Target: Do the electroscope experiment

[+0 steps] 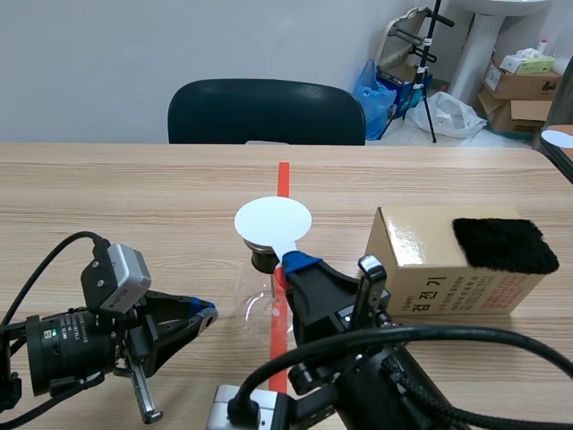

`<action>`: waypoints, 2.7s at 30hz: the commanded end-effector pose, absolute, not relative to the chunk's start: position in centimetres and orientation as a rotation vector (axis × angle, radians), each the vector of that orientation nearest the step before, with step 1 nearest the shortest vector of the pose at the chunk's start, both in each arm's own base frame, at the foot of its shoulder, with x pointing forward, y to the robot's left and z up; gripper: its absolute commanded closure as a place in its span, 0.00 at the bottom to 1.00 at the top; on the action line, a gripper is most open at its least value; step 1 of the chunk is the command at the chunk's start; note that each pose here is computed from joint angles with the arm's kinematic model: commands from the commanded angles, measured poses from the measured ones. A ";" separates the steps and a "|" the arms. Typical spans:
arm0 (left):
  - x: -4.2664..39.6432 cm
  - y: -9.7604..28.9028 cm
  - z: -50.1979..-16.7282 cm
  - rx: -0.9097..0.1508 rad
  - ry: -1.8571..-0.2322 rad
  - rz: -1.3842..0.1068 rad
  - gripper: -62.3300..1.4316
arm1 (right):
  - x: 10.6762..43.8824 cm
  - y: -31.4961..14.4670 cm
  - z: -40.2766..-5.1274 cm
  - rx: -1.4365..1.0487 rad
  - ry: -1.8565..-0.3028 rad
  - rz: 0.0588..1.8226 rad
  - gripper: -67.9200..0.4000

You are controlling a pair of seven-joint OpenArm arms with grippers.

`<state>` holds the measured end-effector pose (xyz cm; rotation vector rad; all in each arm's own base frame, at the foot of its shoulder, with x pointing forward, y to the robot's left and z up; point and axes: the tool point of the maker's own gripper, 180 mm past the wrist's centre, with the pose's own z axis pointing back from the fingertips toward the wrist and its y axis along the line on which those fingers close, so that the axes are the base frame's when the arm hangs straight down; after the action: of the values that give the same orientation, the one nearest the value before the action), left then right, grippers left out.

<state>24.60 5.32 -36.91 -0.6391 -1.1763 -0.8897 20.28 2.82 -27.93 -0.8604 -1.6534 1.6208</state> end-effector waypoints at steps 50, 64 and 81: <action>25.0 4.8 -35.9 -0.657 -1.212 -0.887 0.93 | 23.6 -4.7 -27.4 -1.144 -1.362 1.297 0.98; 25.0 4.8 -35.9 -0.657 -1.212 -0.887 0.93 | 23.8 -6.1 -27.4 -1.183 -1.305 1.240 0.98; 25.0 4.8 -35.9 -0.657 -1.212 -0.887 0.93 | 23.0 -2.1 -27.4 -1.065 -1.469 1.404 0.98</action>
<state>24.60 5.32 -36.91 -0.6391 -1.1763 -0.8897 22.60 -1.93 -27.98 -1.0440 -1.4470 1.4157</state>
